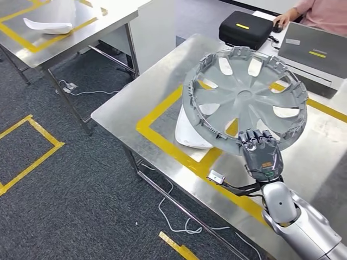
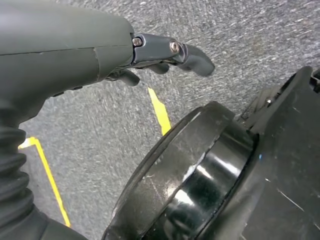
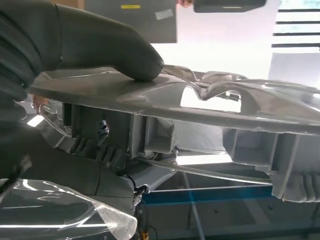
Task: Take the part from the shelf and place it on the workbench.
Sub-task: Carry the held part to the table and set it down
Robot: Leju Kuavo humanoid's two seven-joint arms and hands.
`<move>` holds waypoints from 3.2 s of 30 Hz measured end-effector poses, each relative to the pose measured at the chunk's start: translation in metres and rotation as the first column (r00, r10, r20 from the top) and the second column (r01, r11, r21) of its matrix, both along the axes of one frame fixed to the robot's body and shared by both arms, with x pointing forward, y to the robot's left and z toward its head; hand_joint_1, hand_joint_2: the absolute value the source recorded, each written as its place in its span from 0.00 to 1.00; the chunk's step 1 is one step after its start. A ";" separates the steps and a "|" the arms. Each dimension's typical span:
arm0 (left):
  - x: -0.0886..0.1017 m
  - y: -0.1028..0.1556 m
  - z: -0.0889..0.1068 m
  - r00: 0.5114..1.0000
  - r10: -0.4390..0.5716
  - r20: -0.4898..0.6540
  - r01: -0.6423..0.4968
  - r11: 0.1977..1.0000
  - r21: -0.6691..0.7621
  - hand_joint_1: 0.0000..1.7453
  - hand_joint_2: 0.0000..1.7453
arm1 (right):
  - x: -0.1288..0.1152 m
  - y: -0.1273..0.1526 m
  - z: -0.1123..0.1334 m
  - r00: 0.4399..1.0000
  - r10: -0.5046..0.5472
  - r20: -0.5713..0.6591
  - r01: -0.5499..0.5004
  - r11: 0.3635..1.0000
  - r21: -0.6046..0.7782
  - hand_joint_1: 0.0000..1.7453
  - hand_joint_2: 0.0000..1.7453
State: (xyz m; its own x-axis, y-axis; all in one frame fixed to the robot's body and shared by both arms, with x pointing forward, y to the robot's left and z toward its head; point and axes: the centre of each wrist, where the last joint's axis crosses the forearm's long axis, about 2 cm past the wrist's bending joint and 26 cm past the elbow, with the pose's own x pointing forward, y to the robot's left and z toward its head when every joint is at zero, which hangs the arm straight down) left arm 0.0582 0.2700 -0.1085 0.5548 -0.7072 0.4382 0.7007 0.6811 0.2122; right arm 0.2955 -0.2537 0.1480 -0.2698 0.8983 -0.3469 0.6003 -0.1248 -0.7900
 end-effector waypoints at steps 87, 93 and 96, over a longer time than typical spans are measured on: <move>0.006 0.005 0.001 0.999 0.031 -0.040 -0.026 0.993 0.113 0.00 1.00 | -0.008 0.022 -0.006 0.934 0.147 -0.325 -0.129 0.989 0.076 1.00 1.00; 0.006 0.005 0.001 0.999 0.031 -0.041 -0.026 0.993 0.114 0.00 1.00 | -0.009 0.027 -0.009 0.927 0.166 -0.336 -0.152 0.986 0.068 1.00 1.00; 0.006 0.005 0.001 0.999 0.030 -0.042 -0.025 0.993 0.113 0.00 1.00 | -0.009 0.028 -0.010 0.924 0.172 -0.342 -0.158 0.985 0.067 1.00 1.00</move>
State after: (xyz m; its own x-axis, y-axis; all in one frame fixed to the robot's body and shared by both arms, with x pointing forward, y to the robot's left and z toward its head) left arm 0.0644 0.2745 -0.1078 0.5919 -0.7347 0.3314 0.6920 0.6740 0.2584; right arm 0.2867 -0.2258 0.1377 -0.5123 0.8413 -0.1727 0.2989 -0.0139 -0.9542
